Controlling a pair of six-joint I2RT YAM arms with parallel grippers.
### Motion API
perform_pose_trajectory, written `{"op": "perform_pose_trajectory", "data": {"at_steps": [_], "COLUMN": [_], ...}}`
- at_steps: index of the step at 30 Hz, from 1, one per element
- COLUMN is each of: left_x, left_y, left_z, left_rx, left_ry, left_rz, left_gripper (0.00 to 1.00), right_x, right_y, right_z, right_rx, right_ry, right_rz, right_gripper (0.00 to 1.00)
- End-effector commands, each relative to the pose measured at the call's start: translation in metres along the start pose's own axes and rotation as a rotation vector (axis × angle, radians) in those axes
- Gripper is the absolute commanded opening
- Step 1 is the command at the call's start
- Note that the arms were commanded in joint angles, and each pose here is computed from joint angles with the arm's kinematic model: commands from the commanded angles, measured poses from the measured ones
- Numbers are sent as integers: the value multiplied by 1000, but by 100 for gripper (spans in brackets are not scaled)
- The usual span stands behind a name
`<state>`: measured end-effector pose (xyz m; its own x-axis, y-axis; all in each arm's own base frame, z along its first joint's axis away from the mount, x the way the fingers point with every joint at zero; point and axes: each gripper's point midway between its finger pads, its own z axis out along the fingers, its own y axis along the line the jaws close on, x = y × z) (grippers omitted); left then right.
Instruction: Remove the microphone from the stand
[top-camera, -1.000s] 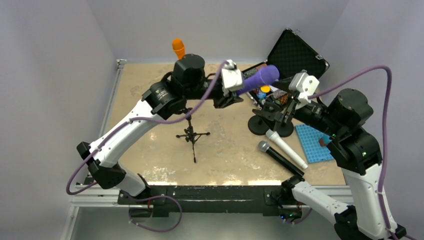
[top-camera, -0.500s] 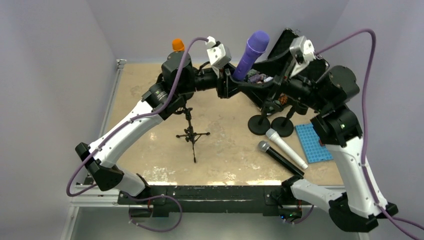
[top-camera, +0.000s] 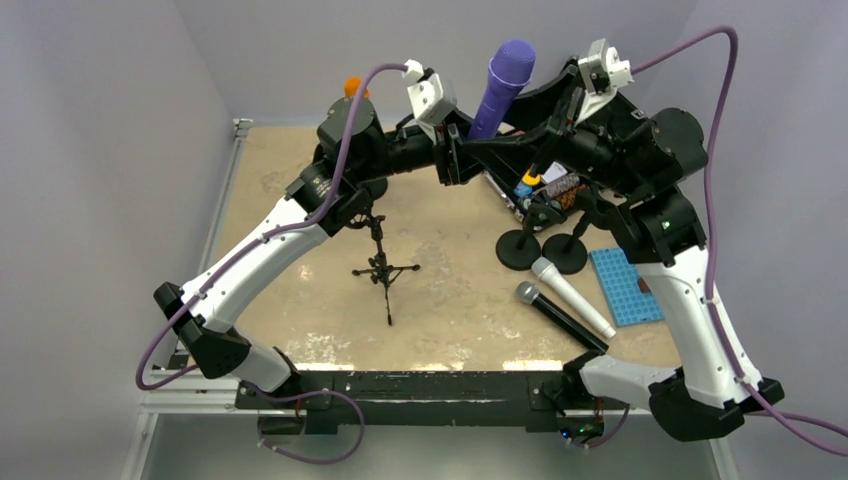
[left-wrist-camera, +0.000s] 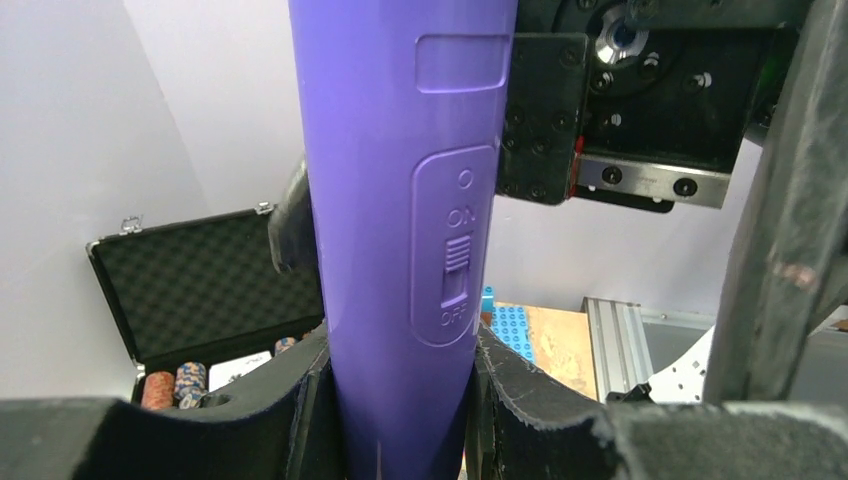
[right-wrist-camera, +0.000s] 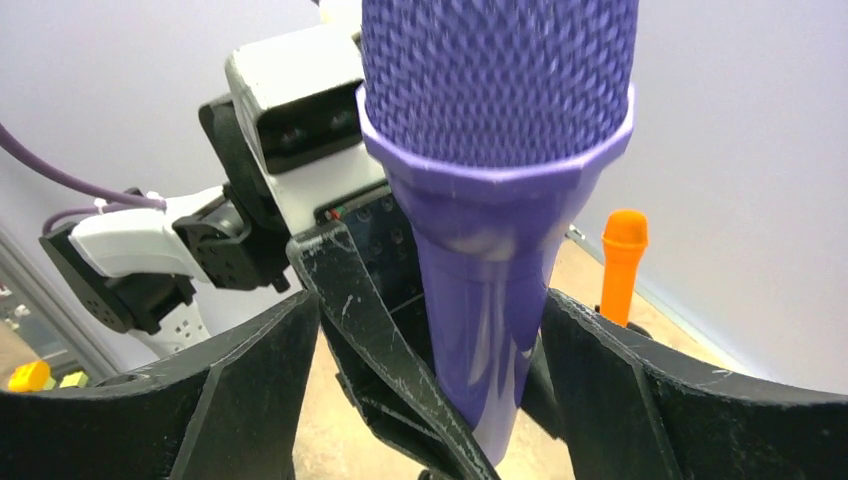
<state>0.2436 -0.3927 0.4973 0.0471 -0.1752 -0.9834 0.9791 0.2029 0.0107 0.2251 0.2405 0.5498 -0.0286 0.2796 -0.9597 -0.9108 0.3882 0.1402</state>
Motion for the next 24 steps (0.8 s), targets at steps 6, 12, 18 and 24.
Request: {"op": "perform_pose_trajectory", "data": {"at_steps": [6, 12, 18, 24], "left_x": [-18, -23, -20, -13], "left_y": [-21, -21, -13, -9], "left_z": [-5, -3, -6, -38], "left_rx": [101, 115, 54, -55], "left_ry": [-49, -63, -44, 39], "left_rz": [5, 29, 20, 69], "left_gripper": [0, 0, 47, 92], "right_x": [-50, -43, -45, -52], "right_y": [14, 6, -3, -22], "right_z": [1, 13, 16, -9], "right_rx": [-40, -64, -36, 69], "right_ry": [-142, -121, -111, -93], "right_rz": [-68, -51, -113, -293], "right_gripper": [90, 63, 0, 0]}}
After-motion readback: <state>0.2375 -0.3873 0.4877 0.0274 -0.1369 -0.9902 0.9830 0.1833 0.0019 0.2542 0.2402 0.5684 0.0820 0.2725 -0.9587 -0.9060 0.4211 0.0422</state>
